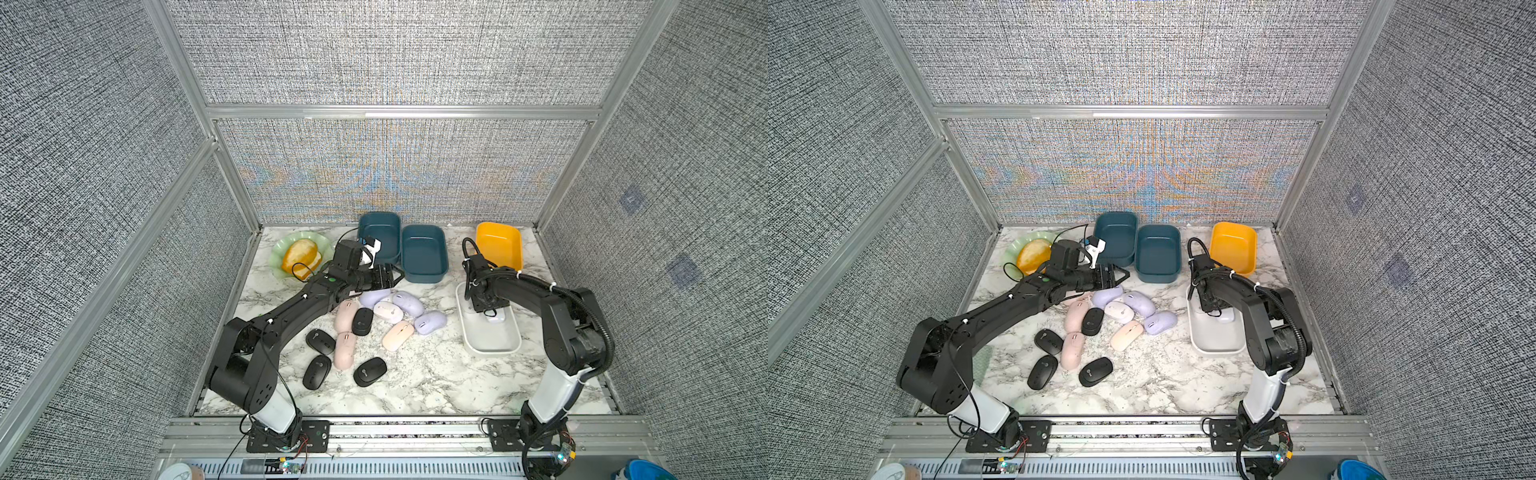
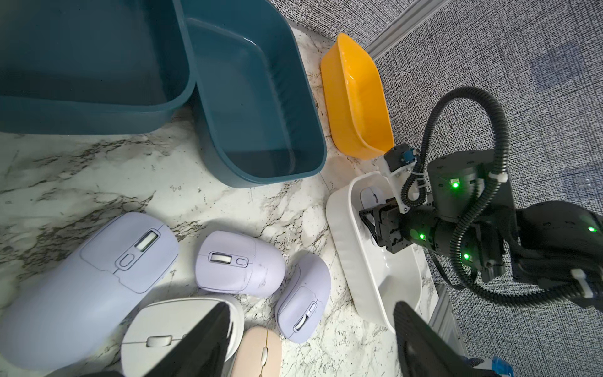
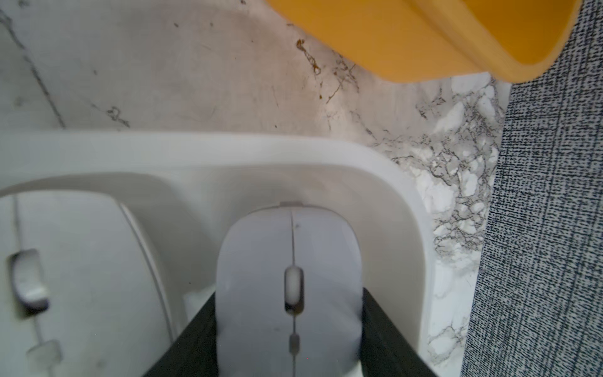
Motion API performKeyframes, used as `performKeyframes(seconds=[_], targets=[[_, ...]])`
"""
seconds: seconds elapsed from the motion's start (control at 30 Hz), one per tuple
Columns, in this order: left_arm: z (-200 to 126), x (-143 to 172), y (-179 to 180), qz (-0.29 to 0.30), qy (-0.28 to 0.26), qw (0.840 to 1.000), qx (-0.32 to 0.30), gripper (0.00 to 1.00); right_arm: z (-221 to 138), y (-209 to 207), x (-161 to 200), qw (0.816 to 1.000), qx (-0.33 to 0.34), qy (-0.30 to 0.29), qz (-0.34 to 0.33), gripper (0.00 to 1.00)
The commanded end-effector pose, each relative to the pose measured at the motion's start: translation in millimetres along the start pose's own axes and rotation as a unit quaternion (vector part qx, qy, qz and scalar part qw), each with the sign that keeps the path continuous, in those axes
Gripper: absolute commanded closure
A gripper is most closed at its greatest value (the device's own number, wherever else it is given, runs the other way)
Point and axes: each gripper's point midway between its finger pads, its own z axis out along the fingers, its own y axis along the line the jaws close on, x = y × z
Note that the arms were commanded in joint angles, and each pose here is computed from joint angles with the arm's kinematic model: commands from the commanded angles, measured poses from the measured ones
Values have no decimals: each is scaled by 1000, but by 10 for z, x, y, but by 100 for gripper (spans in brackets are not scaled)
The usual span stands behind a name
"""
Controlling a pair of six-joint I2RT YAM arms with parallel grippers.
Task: Place the mice by color into the storage box
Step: Place the mouse in the storage box, then adjust the mouse at the center of the board.
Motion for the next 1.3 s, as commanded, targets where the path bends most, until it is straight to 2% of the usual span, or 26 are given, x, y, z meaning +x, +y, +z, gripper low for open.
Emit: performKeyframes(seconds=[0.0,0.57,0.67,0.93,1.07,1.13,1.27], targets=[[-4,-62,-74,10,-6,1000,11,21,14,-45,-69,1000,17,-11,-2,41],[-30,-86,-76,18,-12,1000,2,20,-17,-10,-151,999,5,-36,13,36],[-28,-76,-83,18,-11,1000,3,20,-54,46,-197,998,-22,-49,28,36],[-66,-104,-129,28,-17,999,1,20,-564,-78,-142,985,-77,-92,123,38],[-85,-112,-139,28,-20,999,2,20,-687,-119,98,978,-89,-85,166,52],[-92,-113,-145,28,-22,999,3,20,-765,-20,206,975,-114,-93,166,55],[-192,-195,-161,40,-43,998,-13,20,-1032,272,369,975,-143,-119,123,55]])
